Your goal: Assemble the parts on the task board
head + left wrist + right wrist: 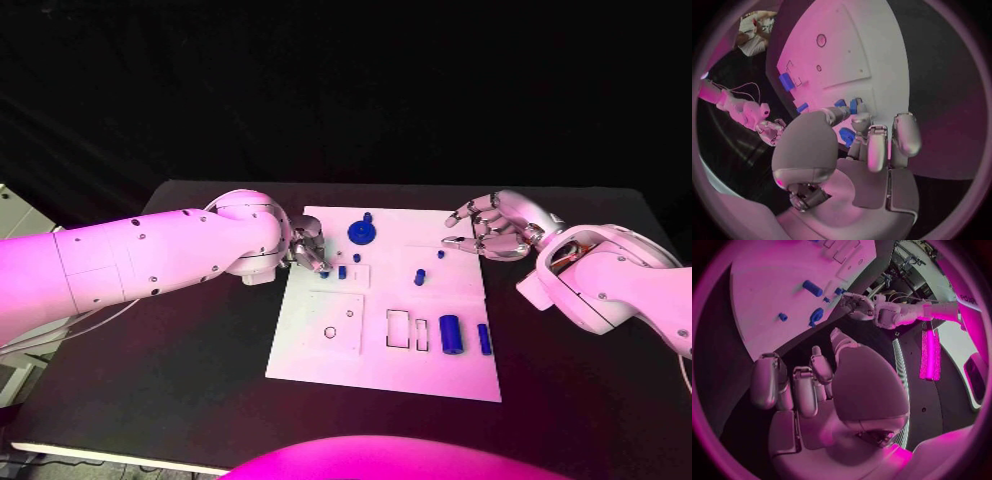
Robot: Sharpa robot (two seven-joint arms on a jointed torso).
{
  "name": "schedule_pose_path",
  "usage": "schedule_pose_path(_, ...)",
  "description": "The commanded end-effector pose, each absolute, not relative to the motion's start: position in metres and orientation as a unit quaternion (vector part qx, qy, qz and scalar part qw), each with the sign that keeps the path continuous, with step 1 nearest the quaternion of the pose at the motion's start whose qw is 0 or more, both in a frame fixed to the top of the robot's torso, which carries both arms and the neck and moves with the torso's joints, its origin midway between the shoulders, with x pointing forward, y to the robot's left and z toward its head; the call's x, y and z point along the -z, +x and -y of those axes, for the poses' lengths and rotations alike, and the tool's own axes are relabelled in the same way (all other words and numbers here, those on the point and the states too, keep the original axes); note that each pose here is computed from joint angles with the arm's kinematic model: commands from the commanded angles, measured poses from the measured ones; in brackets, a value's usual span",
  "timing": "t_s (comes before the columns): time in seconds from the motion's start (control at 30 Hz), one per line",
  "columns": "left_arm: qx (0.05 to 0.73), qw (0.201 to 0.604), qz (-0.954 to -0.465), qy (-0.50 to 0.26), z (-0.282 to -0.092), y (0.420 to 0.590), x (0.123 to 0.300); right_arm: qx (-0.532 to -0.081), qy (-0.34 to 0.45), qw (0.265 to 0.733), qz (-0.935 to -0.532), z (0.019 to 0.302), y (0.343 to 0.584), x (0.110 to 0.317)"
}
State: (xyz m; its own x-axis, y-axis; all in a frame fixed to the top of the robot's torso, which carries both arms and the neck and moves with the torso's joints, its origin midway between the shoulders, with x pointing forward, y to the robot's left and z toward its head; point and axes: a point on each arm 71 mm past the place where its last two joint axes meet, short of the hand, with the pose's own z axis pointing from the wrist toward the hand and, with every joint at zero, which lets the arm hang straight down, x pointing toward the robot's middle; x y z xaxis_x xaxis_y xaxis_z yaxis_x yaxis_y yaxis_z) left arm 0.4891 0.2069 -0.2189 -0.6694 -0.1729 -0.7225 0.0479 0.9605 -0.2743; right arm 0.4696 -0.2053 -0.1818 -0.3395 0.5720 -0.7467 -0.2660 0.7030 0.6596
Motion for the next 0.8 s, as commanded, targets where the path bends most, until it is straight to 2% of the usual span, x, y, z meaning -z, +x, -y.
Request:
schedule_pose_path(0.03,0.133,0.4,-0.906,-0.027,-0.205,0.4877,0.2206,-0.374,0.096,0.563,-0.731,0.2041,0.4688,0.1821)
schedule_pose_path(0.8,0.119,0.412,-0.903,-0.03,-0.2085,0.4916,0.2219,-0.373,0.097,0.562,-0.732,0.2043,0.4689,0.1827)
